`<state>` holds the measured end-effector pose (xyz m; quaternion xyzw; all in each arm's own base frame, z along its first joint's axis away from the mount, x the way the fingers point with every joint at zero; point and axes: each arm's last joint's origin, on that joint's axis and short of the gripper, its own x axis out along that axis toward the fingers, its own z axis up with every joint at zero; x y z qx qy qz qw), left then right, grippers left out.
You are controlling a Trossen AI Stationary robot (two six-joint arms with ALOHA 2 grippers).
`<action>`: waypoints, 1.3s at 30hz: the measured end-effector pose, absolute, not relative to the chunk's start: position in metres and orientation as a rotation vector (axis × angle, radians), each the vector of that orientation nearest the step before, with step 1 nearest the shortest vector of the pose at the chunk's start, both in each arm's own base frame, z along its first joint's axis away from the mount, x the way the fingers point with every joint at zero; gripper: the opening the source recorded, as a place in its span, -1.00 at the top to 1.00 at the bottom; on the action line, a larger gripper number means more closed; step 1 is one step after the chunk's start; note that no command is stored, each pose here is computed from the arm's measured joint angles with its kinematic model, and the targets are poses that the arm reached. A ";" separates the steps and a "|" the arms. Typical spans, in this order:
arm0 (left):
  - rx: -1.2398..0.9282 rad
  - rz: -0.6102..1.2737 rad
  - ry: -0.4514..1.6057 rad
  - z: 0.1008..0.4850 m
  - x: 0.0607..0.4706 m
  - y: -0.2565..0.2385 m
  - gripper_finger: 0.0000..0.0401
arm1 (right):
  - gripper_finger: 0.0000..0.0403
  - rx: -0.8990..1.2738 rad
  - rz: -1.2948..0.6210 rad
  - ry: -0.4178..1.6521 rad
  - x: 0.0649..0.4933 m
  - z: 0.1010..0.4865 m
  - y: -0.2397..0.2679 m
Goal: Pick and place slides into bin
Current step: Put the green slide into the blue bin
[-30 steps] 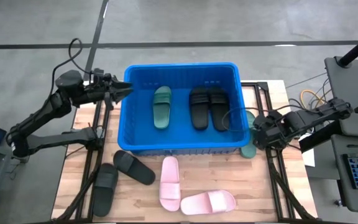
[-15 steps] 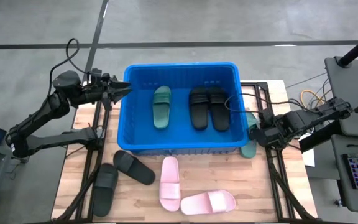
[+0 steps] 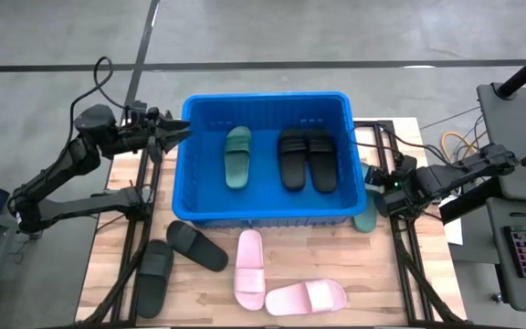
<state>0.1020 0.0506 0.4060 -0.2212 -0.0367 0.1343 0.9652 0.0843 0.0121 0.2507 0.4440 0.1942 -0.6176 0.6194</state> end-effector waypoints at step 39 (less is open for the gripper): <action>-0.445 0.269 -0.082 0.407 0.100 0.049 0.04 | -0.30 -0.061 -0.641 1.422 0.137 0.237 0.037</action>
